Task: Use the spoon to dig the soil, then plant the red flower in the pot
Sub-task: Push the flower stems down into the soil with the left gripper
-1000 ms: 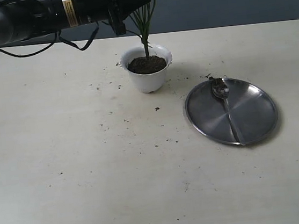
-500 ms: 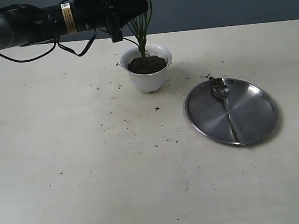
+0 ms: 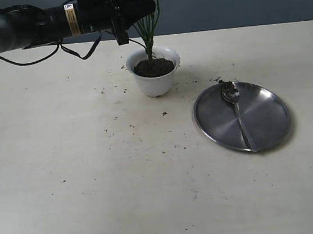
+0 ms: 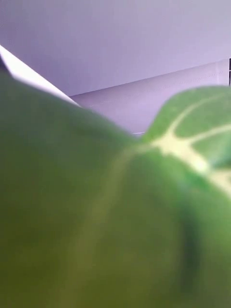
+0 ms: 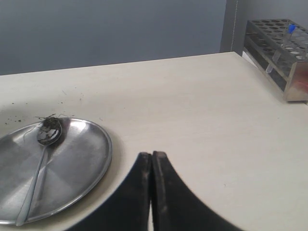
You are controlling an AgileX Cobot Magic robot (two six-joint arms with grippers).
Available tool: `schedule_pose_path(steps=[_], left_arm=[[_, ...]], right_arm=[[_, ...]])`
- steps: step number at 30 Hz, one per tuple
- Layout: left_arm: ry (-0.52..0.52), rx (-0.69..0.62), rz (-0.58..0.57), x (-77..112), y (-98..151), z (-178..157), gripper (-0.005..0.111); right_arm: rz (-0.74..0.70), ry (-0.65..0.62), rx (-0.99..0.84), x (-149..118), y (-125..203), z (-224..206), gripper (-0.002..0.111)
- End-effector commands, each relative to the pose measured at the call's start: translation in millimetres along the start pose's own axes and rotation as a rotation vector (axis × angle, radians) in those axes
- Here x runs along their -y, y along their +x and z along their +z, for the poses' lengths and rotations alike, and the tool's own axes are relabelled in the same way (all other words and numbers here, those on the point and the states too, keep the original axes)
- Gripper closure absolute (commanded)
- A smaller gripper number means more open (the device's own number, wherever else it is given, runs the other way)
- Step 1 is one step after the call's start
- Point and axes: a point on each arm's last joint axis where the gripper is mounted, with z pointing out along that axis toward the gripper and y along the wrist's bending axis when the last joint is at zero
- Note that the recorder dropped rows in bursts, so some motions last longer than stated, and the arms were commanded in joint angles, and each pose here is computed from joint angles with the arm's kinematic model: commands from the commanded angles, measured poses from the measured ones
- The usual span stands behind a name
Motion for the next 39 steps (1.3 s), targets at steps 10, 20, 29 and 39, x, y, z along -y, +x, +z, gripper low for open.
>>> schedule_pose_path(steps=[10,20,29,39], left_arm=[[-0.038,0.033,0.003,-4.0,-7,0,0.106],[-0.032,0.01,0.011,2.0,-5,12,0.106],[-0.034,-0.011,0.018,1.9,-3,12,0.106],[-0.013,-0.016,-0.036,2.2,26,13,0.106]], right_arm=[[-0.002,0.005,0.007,0,0,0,0.109],[-0.002,0.005,0.007,0,0,0,0.109],[-0.002,0.005,0.007,0,0,0,0.109],[-0.002,0.005,0.007,0,0,0,0.109]])
